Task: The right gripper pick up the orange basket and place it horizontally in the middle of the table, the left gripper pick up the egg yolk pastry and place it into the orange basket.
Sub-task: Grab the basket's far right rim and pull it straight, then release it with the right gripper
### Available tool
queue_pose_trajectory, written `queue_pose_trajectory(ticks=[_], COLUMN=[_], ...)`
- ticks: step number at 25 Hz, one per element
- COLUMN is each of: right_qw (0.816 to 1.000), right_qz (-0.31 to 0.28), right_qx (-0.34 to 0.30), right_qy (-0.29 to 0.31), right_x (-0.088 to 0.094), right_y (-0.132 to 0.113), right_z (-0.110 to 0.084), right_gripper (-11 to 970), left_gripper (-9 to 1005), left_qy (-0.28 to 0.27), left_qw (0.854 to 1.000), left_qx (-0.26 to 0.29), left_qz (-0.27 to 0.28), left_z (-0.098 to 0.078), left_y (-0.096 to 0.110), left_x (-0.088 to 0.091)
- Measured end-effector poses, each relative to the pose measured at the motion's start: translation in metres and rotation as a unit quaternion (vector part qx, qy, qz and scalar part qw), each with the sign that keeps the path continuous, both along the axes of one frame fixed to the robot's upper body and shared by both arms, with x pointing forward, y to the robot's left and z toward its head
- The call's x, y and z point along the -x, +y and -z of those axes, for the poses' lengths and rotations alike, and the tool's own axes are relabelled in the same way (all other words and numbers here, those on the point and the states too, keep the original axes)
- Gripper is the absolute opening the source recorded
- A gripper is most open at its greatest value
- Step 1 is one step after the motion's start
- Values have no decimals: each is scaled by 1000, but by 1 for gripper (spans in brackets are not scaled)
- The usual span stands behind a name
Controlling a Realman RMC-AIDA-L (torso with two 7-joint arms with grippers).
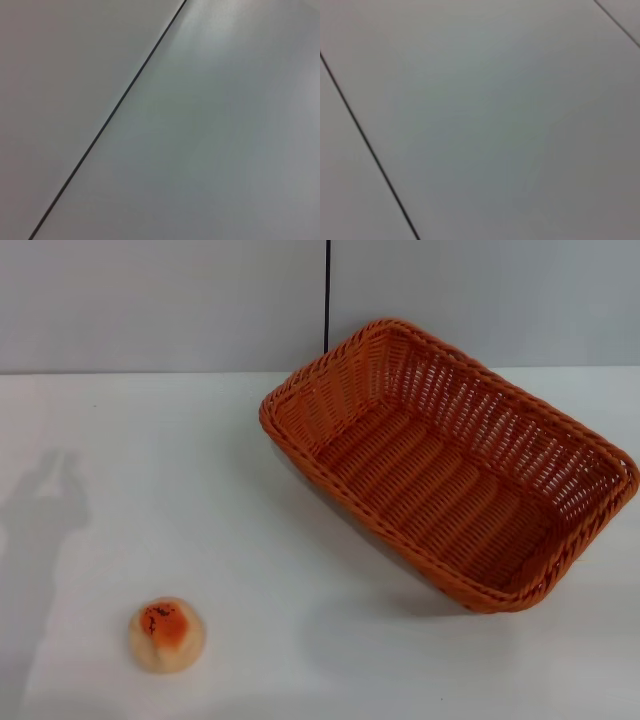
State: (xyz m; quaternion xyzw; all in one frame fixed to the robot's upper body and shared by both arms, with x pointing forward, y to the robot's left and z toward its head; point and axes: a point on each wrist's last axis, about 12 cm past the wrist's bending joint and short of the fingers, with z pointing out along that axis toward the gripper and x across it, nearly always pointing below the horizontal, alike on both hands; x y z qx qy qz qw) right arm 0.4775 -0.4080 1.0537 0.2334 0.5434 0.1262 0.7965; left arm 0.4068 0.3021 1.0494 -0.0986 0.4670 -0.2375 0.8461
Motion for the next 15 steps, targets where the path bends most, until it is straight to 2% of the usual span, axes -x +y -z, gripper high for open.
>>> queue_pose_trajectory(ticks=[2, 6, 9, 10, 11, 12, 15], right_qw=[1000, 1000, 999, 997, 991, 991, 979], right_qz=[-4, -10, -35, -55, -102, -102, -175], right_qx=[5, 9, 34, 52, 83, 83, 104], right_qy=[0, 1, 5, 9, 13, 13, 23], right_x=[0, -1, -4, -6, -11, -11, -17], right_y=[0, 1, 2, 3, 4, 4, 0], right_z=[-1, -1, -5, -8, -15, -15, -30], right_gripper=[339, 351, 360, 363, 366, 369, 378], left_gripper=[158, 353, 503, 553, 603, 622, 680], left_qy=[0, 1, 2, 4, 9, 9, 14], left_qw=[1000, 1000, 1000, 1000, 1000, 1000, 1000], left_qx=[0, 0, 3, 6, 15, 15, 21], left_qz=[2, 3, 4, 5, 9, 9, 14], left_z=[0, 0, 1, 1, 2, 2, 3], left_y=[0, -1, -1, -1, 0, 0, 1], left_x=[0, 1, 1, 1, 1, 1, 1])
